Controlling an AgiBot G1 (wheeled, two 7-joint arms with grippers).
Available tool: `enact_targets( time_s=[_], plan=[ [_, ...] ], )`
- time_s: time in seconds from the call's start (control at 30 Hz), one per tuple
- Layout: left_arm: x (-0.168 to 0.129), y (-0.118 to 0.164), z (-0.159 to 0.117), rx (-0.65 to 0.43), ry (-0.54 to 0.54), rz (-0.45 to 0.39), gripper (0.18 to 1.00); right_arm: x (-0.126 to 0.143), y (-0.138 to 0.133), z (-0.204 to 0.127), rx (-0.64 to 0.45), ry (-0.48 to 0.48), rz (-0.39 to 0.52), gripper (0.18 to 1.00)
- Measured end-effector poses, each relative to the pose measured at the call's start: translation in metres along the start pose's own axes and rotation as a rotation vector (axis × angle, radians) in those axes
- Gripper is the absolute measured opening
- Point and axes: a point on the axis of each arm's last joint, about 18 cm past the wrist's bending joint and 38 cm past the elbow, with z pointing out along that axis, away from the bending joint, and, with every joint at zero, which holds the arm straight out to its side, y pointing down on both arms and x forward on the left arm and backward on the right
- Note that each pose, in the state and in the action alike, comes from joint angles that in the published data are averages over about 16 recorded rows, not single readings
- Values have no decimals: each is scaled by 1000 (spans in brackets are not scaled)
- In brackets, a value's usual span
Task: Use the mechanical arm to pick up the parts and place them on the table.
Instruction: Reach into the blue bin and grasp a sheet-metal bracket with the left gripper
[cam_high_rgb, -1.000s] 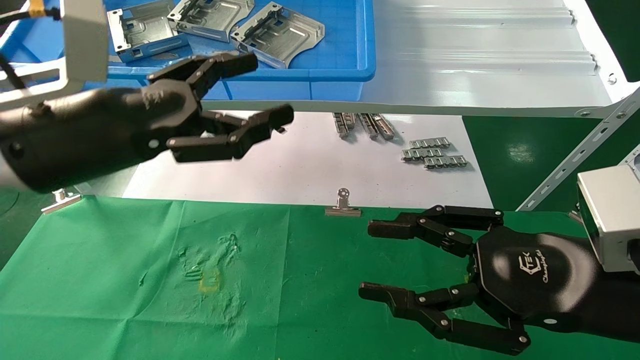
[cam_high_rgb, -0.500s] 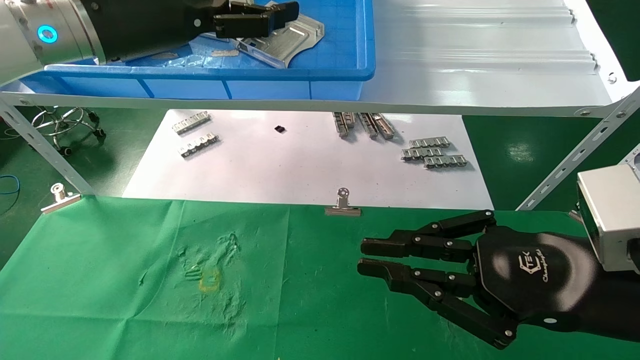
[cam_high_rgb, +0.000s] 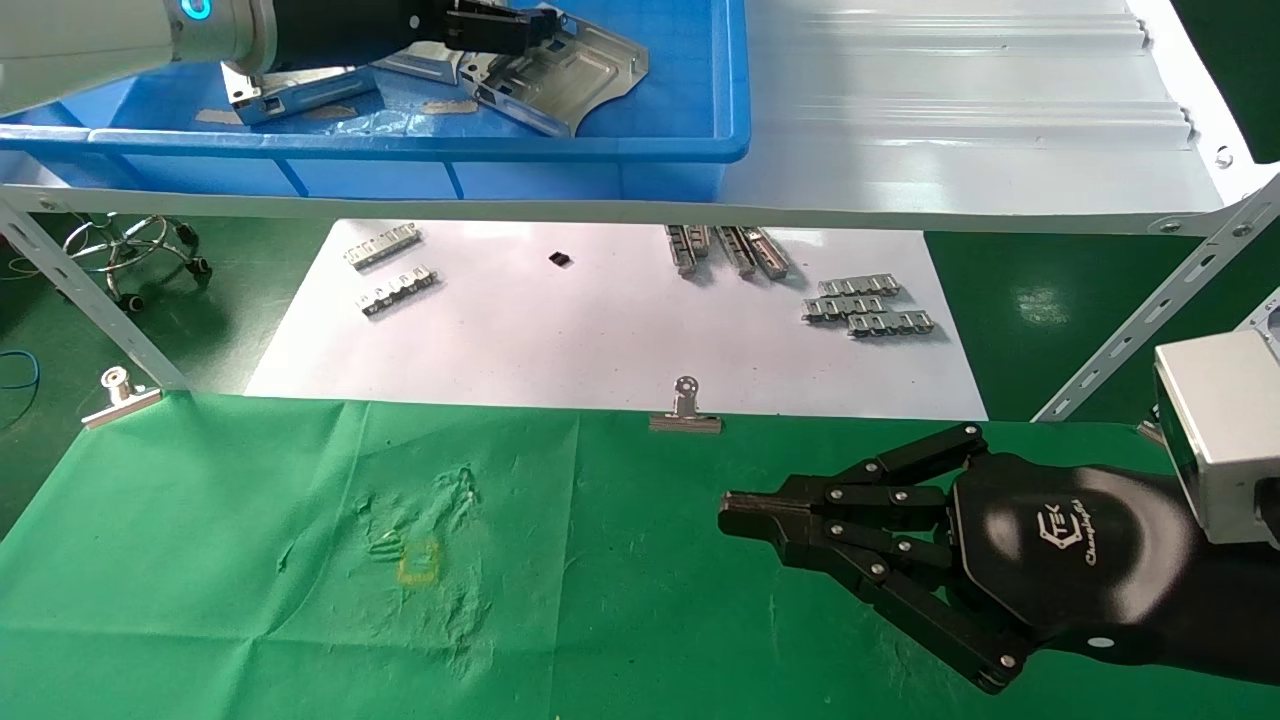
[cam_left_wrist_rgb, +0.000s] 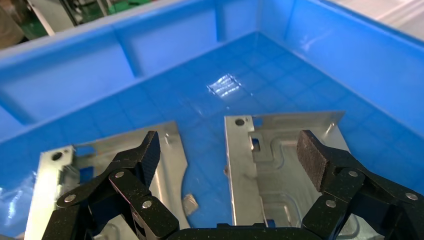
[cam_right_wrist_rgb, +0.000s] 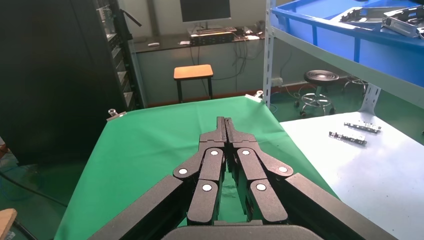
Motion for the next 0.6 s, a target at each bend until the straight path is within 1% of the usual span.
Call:
enact_targets(
  time_s=[0.2,0.47,0.6],
  plan=[
    [3,4,8,-32,-13,-8,1001,0,0,0,0,0,0,194],
    [6,11,15,-47,-28,-7,993,0,0,0,0,0,0,192],
    [7,13,17,-50,-33,-5,973,0,0,0,0,0,0,192]
  ],
)
